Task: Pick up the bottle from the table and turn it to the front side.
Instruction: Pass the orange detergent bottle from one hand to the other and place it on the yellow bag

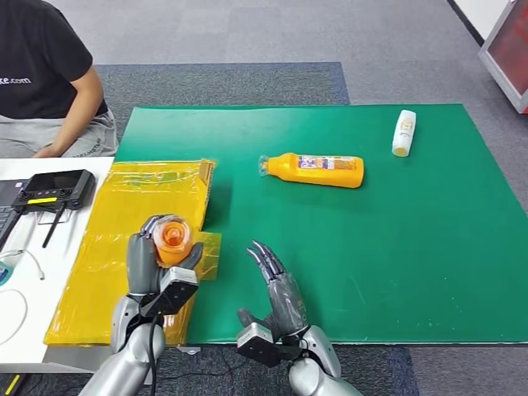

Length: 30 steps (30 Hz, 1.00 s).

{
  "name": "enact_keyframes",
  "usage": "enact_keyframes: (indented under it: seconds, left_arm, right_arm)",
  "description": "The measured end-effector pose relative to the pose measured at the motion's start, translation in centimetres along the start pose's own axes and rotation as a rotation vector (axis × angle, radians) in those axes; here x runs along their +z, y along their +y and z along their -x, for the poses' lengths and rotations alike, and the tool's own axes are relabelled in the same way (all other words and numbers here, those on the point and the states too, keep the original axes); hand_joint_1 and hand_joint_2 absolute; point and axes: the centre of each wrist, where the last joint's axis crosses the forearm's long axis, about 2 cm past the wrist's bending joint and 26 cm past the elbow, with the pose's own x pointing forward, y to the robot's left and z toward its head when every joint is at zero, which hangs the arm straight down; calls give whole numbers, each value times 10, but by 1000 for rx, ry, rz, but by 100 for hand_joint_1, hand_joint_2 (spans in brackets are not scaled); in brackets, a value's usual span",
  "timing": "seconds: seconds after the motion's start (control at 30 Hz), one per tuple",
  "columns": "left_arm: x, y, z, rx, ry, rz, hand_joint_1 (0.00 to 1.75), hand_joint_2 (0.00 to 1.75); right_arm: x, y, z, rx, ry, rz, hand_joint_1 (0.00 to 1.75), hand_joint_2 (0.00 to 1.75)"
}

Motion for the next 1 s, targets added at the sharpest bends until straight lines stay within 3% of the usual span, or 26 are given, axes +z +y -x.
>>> enact_keyframes:
  seconds: [0.37, 0.67, 1.0]
  left_arm:
    - [-9, -15, 23, -97, -13, 106, 175, 175]
    - [-17, -34, 29, -119, 12, 246, 175, 175]
    - [-22, -47, 35, -128, 52, 308, 175, 175]
  right_arm:
    - [0, 3, 2, 7, 39, -1, 0, 0]
    - [0, 2, 6, -3, 107, 14, 0, 0]
    - [1, 5, 7, -14, 135, 7, 0, 0]
